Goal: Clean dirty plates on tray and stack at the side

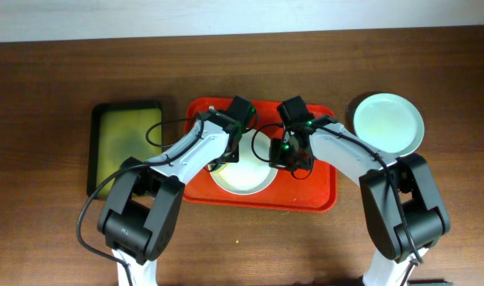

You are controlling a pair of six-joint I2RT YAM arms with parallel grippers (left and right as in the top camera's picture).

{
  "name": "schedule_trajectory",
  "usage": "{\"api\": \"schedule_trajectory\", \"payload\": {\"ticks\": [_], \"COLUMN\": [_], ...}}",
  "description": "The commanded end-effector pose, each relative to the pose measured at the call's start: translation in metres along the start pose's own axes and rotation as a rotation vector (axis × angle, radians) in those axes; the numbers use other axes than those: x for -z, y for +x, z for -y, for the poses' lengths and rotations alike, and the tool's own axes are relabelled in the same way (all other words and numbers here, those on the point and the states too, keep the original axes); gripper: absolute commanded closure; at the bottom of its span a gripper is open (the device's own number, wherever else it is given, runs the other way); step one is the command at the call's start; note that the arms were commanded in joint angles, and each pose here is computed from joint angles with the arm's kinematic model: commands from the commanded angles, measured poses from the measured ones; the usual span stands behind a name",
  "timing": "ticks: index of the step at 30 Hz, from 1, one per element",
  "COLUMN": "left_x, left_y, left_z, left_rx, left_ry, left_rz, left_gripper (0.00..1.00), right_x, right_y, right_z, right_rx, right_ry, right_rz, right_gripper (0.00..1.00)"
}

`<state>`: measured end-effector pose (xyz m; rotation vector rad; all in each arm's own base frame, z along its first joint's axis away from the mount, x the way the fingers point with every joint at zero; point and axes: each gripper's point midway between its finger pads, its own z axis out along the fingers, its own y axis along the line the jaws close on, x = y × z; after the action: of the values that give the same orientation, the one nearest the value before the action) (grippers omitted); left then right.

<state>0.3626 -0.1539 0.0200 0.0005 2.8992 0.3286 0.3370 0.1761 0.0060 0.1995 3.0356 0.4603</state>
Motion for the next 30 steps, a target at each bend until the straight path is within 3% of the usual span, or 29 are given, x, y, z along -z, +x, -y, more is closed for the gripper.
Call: {"api": "schedule_trajectory", "payload": {"ticks": [1, 6, 10, 19, 24, 30], "left_x": [0.026, 0.083, 0.097, 0.02, -0.024, -0.049], "left_y": [-0.024, -0.039, -0.049, -0.041, -0.03, -0.027], "left_z": [-0.043, -0.052, -0.094, -0.203, -0.211, -0.221], "left_rx": [0.067, 0.148, 0.253, 0.532, 0.596, 0.594], "left_ry": [-0.123, 0.024, 0.017, -0.103, -0.039, -0.118], "left_rz": [0.115, 0.212, 0.241, 0.066, -0.052, -0.067], "left_gripper": [1.0, 1.0, 1.0, 1.0, 1.0, 0.97], "right_x": [-0.001, 0.018, 0.061, 0.173, 0.218, 0.25], "right_y": [-0.001, -0.005, -0.017, -0.037, -0.036, -0.028], "right_z": [0.022, 0.013, 0.0, 0.002, -0.031, -0.061], "right_rx": [-0.021, 0.043, 0.128, 0.288, 0.476, 0.768], "right_ry": [0.09, 0.076, 0.083, 0.613, 0.854, 1.126], "right_rz": [0.014, 0.029, 0.084, 0.363, 0.553, 0.643], "right_gripper": [0.96, 0.96, 0.96, 0.96, 0.96, 0.96]}}
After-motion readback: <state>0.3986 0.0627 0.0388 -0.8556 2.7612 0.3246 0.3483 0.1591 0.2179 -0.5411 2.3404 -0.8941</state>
